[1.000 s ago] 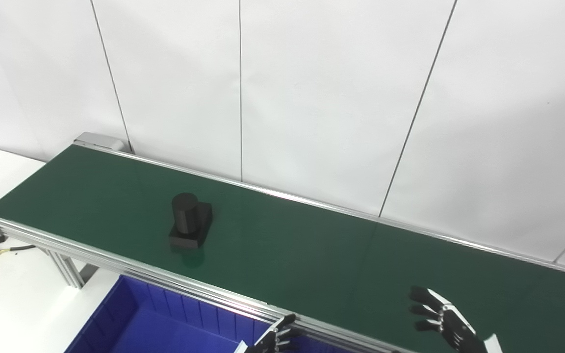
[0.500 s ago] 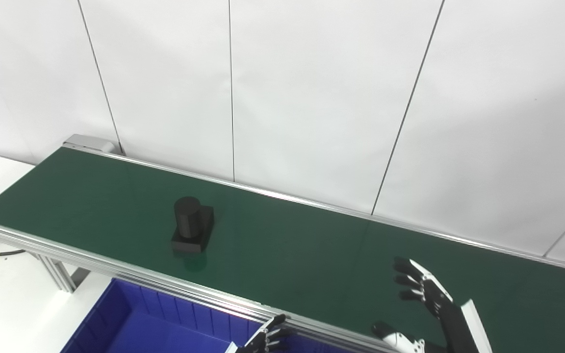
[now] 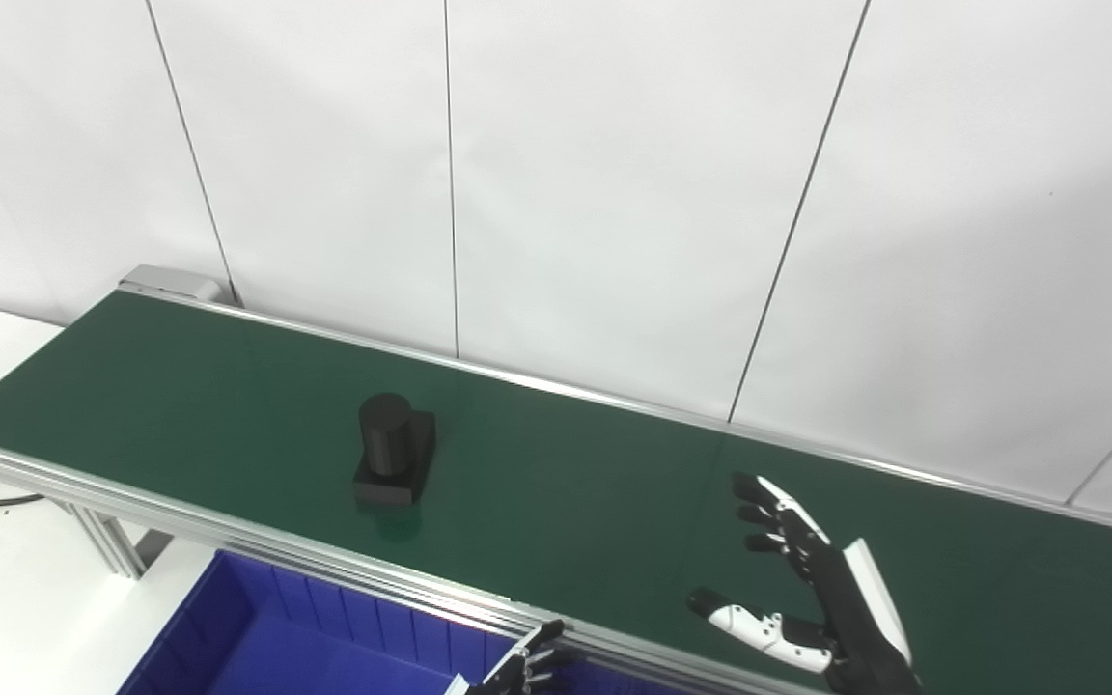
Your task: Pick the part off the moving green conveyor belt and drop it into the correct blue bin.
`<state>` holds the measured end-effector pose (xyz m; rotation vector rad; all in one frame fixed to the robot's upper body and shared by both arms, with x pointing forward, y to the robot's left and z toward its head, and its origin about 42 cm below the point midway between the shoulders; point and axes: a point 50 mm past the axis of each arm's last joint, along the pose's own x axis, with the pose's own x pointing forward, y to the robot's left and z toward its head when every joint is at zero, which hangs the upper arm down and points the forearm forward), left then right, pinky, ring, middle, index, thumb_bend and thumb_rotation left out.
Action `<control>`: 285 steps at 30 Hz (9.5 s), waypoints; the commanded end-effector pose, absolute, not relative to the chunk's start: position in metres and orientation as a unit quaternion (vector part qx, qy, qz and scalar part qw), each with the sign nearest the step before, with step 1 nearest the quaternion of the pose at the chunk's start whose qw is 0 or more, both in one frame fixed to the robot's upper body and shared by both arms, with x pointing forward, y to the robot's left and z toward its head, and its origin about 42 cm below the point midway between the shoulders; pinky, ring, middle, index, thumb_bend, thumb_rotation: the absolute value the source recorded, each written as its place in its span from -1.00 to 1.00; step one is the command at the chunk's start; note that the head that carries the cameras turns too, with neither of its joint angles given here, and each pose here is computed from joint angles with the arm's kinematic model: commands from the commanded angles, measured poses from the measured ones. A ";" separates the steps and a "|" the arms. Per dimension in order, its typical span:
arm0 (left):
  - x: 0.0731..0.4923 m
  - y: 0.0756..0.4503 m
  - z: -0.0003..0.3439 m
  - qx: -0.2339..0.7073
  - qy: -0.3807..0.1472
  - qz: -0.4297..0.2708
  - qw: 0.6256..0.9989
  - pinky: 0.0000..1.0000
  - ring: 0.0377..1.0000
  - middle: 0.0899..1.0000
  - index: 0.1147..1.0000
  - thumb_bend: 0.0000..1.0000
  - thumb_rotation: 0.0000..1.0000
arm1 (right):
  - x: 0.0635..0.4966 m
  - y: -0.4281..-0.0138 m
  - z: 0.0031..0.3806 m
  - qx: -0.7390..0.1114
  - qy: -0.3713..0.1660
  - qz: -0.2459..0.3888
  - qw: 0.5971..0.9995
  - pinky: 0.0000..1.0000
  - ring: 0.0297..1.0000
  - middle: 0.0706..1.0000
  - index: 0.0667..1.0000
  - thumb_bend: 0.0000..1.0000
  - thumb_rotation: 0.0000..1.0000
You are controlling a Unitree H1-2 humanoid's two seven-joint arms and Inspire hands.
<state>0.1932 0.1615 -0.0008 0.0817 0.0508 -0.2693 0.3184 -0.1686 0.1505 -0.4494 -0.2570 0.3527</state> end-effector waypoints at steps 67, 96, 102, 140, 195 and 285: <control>0.183 0.139 0.016 0.016 -0.018 -0.145 0.989 0.47 0.58 0.64 0.62 0.55 0.00 | 0.452 0.013 0.171 -0.309 -0.132 0.281 0.899 0.48 0.64 0.66 0.72 0.48 -0.24; 0.178 0.129 0.021 0.003 -0.023 -0.142 0.990 0.47 0.58 0.65 0.67 0.56 0.01 | 0.444 0.017 0.146 -0.277 -0.146 0.207 0.927 -0.15 -0.11 0.01 0.01 0.06 -0.99; 0.179 0.130 0.021 0.006 -0.024 -0.143 0.989 0.47 0.58 0.65 0.67 0.53 0.02 | 0.446 0.013 0.146 -0.272 -0.156 0.190 0.930 -0.24 -0.14 -0.03 -0.08 0.00 -1.00; 0.185 0.147 0.018 0.022 -0.023 -0.138 0.990 0.45 0.61 0.67 0.69 0.47 0.10 | 0.430 -0.056 0.213 -0.157 -0.213 0.059 0.963 -0.32 -0.13 -0.02 -0.07 0.00 -1.00; 0.195 0.203 0.064 0.015 -0.034 -0.122 0.992 0.40 0.53 0.58 0.70 0.64 0.21 | 0.189 -0.187 0.193 -0.159 -0.117 -0.051 0.979 -0.30 -0.15 -0.08 -0.03 0.00 -1.00; 0.194 0.209 0.055 0.053 -0.021 -0.154 0.986 0.36 0.52 0.62 0.73 0.51 0.20 | 0.201 -0.153 0.069 -0.112 -0.033 0.154 0.981 0.44 0.57 0.66 0.74 0.68 0.16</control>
